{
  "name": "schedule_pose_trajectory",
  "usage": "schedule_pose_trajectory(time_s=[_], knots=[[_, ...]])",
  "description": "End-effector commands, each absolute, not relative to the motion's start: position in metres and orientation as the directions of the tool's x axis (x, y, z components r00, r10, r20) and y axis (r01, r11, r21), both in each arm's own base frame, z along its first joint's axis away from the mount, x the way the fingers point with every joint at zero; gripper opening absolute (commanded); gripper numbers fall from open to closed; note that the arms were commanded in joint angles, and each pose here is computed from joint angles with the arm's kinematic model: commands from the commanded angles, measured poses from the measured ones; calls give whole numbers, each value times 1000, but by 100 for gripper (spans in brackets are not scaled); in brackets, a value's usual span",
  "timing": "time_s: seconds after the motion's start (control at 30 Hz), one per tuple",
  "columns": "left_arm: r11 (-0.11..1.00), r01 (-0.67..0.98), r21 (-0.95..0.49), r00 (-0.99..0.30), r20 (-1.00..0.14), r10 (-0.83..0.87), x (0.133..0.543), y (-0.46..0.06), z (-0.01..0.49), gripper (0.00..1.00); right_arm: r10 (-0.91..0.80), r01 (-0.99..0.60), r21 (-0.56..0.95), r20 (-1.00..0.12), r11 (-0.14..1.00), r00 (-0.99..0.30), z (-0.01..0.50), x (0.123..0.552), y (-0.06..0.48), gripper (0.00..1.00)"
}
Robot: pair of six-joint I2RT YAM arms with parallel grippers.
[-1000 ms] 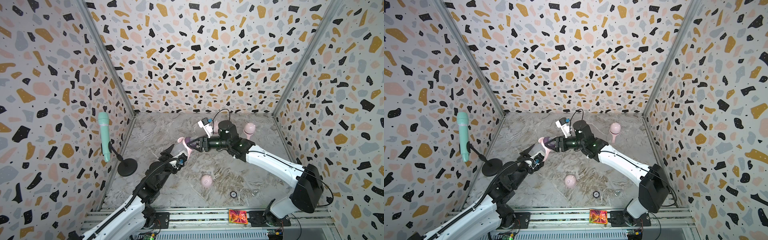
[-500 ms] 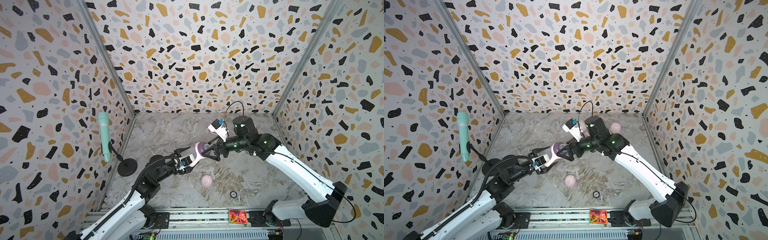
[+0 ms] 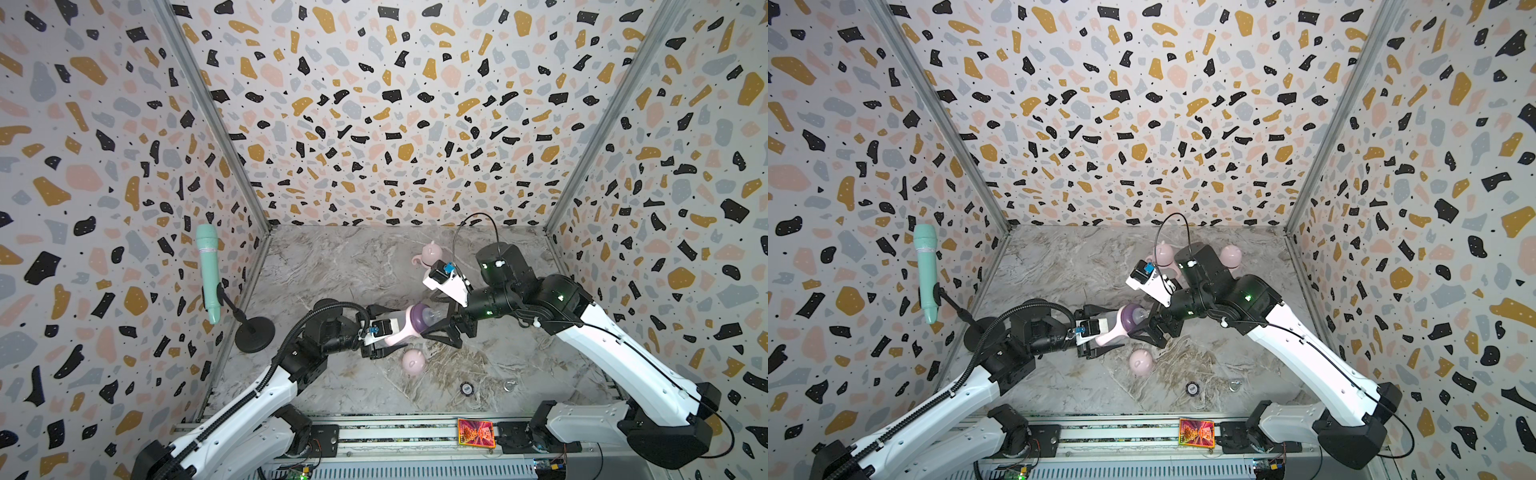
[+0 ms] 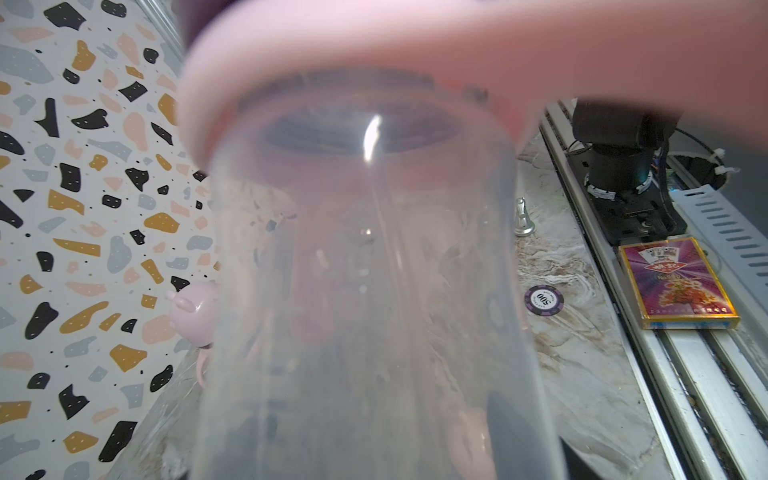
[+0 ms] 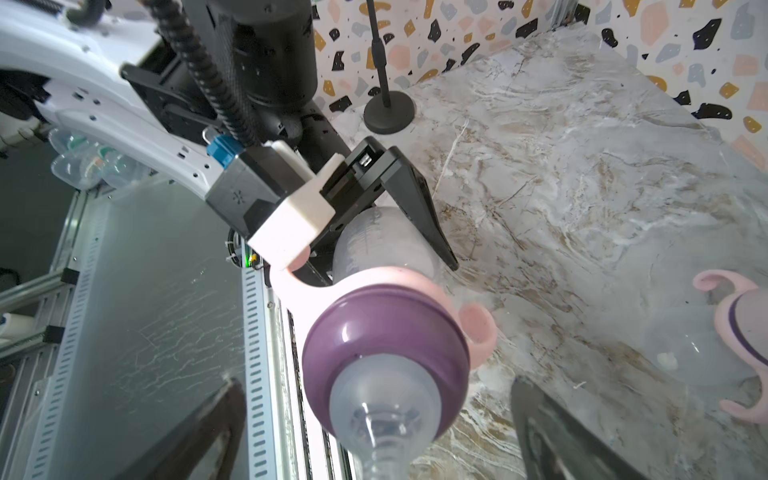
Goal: Assemble the baby bottles
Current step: Screw the nipple onto the baby bottle.
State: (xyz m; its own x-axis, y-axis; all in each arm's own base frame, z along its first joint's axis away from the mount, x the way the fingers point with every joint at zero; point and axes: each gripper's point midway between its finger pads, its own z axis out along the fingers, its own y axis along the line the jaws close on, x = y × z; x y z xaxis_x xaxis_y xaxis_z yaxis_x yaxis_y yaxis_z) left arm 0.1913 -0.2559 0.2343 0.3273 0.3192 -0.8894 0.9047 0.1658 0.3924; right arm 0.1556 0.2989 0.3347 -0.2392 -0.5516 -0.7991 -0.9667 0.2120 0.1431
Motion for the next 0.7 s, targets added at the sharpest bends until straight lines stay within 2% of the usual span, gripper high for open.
schedule_pose_trajectory(time_s=[0.0,0.07,0.23,0.47,0.67], knots=[[135,886,443,402,-880,253,185,-261,262,24,-588,-969,66,-784,239,-198,334,159,291,99],[129,886,445,406,-879,249,183,-261,263,24,-588,-967,64,-784,247,-202,332,161,292,100],[126,886,446,407,-878,250,183,-261,263,24,-581,-967,83,-786,240,-211,331,161,296,95],[125,883,452,413,-876,250,182,-261,264,24,-593,-970,112,-774,218,-223,323,157,300,99],[126,885,449,408,-877,255,183,-261,263,24,-588,-971,123,-777,206,-223,323,154,301,97]])
